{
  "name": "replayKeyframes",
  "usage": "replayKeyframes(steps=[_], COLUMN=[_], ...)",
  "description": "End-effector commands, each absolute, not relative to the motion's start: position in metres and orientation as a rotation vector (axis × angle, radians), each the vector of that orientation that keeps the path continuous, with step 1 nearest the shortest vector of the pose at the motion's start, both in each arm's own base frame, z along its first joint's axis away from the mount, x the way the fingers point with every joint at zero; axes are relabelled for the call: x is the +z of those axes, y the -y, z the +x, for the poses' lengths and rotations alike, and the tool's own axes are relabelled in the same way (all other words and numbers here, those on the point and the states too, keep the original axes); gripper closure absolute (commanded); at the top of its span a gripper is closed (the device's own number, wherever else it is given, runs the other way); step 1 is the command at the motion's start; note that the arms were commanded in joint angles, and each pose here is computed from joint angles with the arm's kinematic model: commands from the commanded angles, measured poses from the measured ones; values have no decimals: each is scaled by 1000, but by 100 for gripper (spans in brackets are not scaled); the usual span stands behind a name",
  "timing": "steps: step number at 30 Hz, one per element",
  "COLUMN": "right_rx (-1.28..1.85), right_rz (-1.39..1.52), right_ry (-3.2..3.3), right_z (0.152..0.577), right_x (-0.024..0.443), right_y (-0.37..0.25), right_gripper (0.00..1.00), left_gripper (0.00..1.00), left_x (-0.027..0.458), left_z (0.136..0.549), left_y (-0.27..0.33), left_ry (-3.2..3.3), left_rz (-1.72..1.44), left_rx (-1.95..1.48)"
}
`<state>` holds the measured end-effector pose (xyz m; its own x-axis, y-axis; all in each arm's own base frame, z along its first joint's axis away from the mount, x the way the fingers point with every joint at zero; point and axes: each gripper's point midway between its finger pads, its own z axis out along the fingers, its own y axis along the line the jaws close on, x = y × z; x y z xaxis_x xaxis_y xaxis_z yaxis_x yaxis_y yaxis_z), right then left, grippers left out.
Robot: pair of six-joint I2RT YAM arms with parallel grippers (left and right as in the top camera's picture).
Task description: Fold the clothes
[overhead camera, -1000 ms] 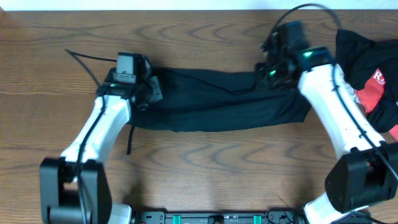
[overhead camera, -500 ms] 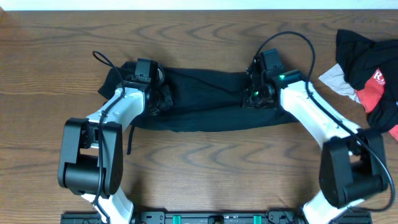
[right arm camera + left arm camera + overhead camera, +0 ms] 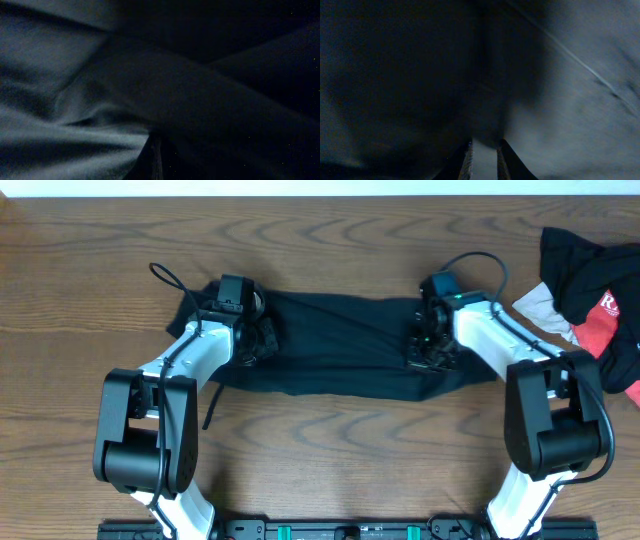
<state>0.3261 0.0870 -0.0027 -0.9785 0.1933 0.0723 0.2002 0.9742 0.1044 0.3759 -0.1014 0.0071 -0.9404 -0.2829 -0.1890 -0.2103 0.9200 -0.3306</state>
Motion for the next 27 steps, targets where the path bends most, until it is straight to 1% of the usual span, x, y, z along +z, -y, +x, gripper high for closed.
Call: replayKeyframes(steps=[1,5,8,18,21,27], right_rx=[237,299,288,71,65,45], right_rz=[-430,-497,-475,-343,-314,-297], right_ry=[3022,3005,3020,3139,3162,3191], right_z=[318,321,329,365,369,375], right_x=[-14,-6,2,19,20,20], right_y=[-16,8,10,-28,-36,-43], right_gripper=[99,99,99,98,98,99], left_gripper=[81,81,81,81,81,81], left_x=[-1,-2,-2,3,17,57], left_z=[376,377,378,383,385,395], left_y=[87,83,80,85,94,89], left_ry=[-2856,-2852,-2848,-2823,-2802,-2689], left_rz=[-405,-405,-405,-383,-319,-286], left_rx=[-353,-315,-290,-337,-414,-380])
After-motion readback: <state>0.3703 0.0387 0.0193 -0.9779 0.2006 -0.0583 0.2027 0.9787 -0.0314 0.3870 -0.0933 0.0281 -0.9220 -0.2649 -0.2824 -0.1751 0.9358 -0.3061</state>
